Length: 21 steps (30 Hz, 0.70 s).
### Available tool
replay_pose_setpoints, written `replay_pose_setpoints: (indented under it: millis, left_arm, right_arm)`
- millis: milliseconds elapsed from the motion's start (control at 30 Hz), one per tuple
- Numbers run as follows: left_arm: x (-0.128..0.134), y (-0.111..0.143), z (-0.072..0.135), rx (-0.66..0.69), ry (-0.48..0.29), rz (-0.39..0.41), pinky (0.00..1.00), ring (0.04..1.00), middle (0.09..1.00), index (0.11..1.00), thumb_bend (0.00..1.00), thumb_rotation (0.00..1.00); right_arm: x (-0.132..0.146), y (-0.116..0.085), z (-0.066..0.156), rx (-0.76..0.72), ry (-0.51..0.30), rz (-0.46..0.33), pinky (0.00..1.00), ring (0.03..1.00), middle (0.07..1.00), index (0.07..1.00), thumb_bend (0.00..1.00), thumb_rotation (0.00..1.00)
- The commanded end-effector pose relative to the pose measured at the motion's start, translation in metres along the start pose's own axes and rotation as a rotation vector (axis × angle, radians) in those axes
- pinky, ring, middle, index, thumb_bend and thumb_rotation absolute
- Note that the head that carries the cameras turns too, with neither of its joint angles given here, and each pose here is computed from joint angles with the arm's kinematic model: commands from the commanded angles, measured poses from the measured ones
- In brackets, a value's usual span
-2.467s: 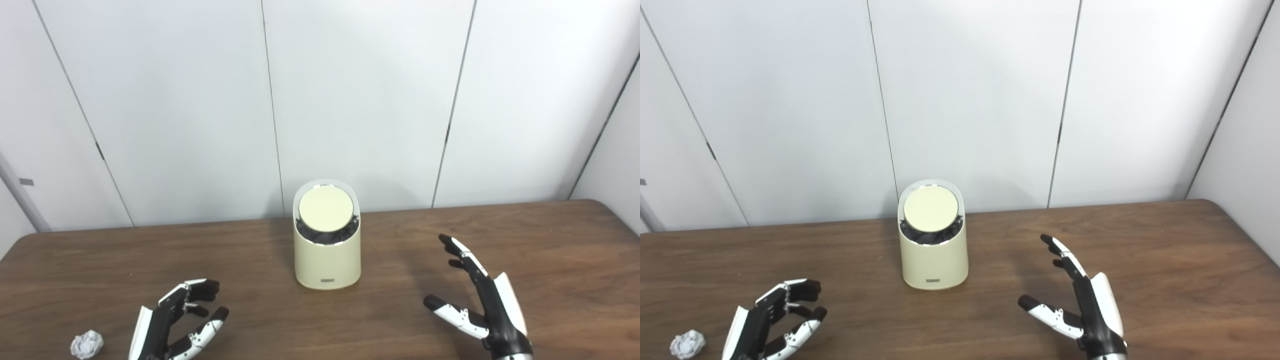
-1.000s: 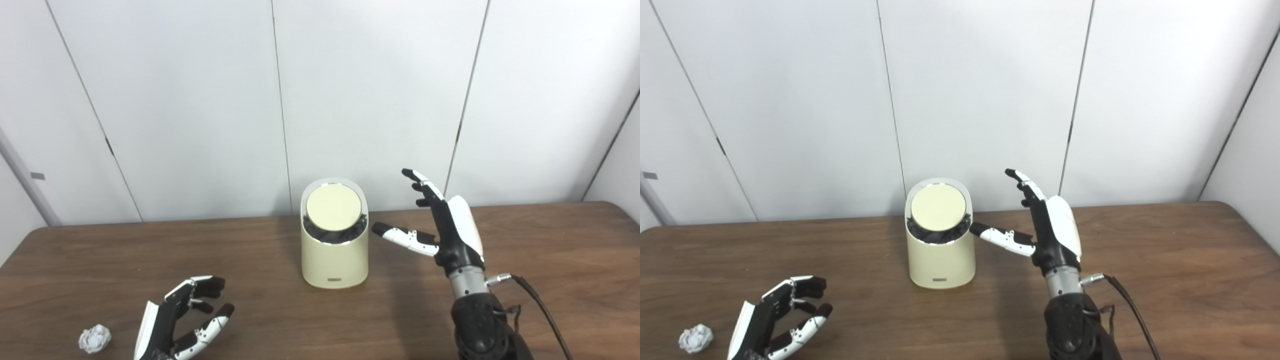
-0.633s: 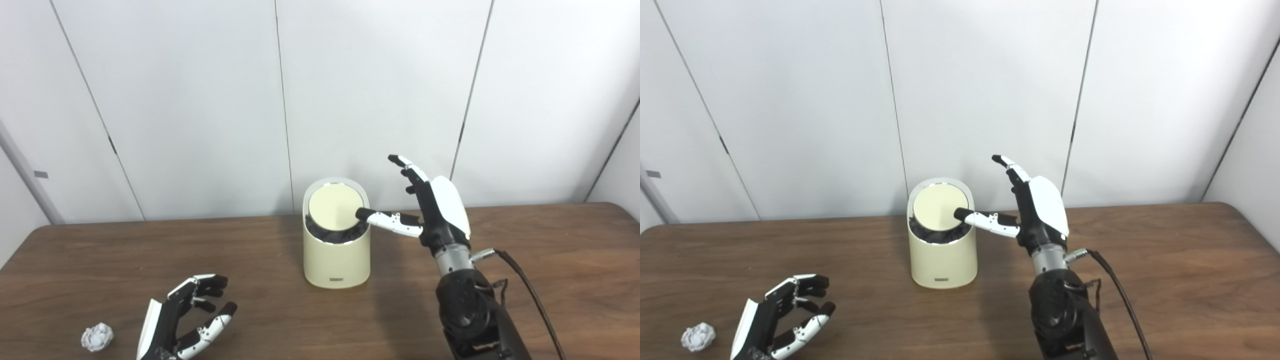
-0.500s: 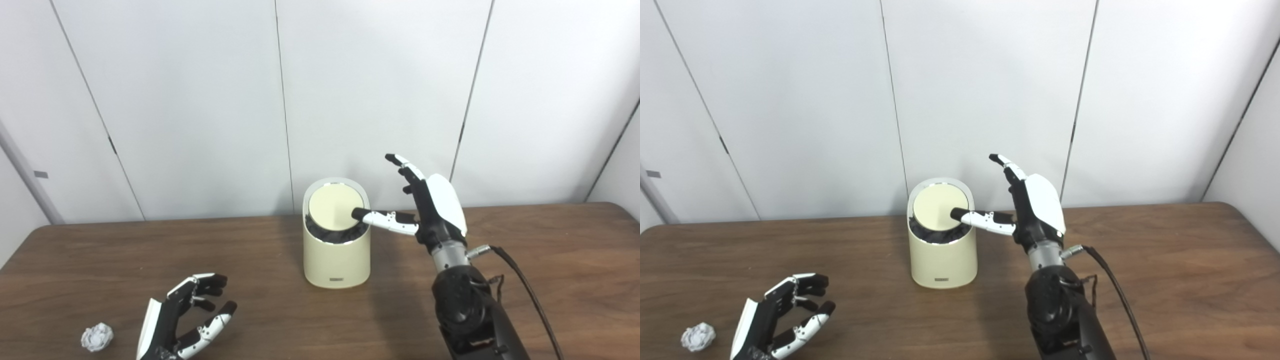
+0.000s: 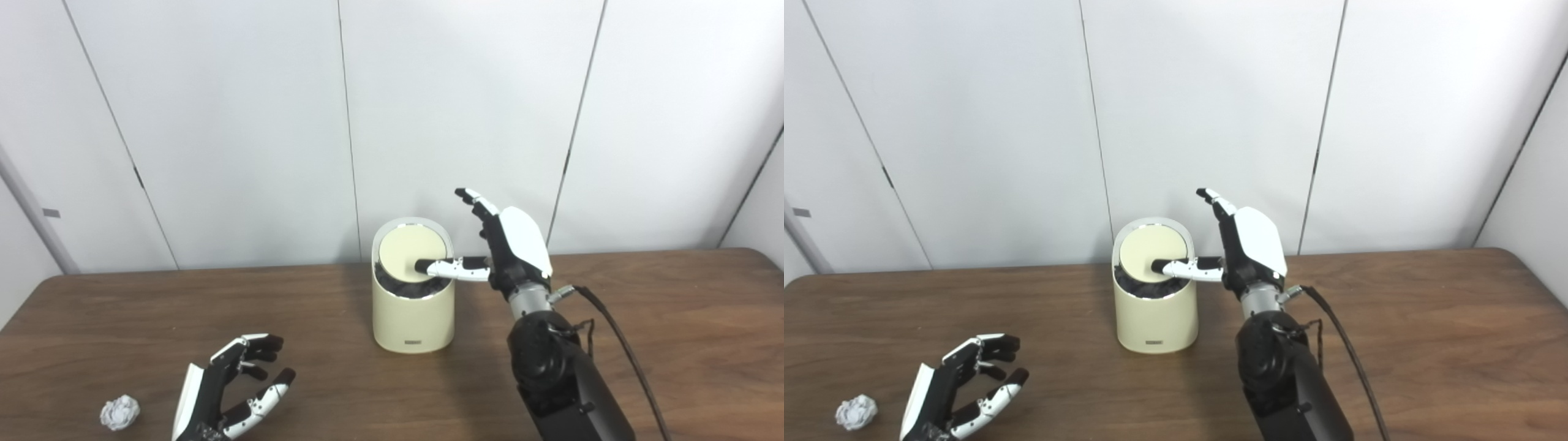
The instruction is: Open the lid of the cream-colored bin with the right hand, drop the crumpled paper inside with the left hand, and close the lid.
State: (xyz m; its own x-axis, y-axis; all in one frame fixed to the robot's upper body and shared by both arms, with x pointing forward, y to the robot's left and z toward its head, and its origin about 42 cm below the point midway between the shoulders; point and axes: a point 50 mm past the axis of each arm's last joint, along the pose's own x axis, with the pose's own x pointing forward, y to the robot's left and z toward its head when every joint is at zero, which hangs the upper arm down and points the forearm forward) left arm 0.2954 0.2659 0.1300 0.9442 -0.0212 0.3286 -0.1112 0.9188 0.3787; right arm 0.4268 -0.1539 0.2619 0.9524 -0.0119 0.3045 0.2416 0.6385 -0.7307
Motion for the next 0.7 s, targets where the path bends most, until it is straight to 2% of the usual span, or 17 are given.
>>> replay_pose_setpoints:
  millis: [0,200,667]
  left_arm:
    - [0.003,-0.005,0.008,-0.028,-0.044,0.017,0.53,0.653,0.674,0.654,0.59,0.25]
    - [0.003,-0.007,0.01,-0.016,-0.041,0.023,0.53,0.647,0.668,0.653,0.59,0.26]
    - [0.002,-0.007,0.012,-0.016,-0.043,0.027,0.52,0.645,0.667,0.652,0.59,0.27]
  right_arm:
    - [0.017,-0.015,0.026,-0.011,-0.074,-0.06,0.68,0.848,0.877,0.871,1.0,0.45]
    - [0.021,-0.012,0.024,-0.057,-0.078,-0.051,0.74,0.843,0.871,0.853,1.0,0.4]
    - [0.025,-0.005,0.017,-0.111,-0.082,-0.051,0.78,0.842,0.853,0.837,0.98,0.34]
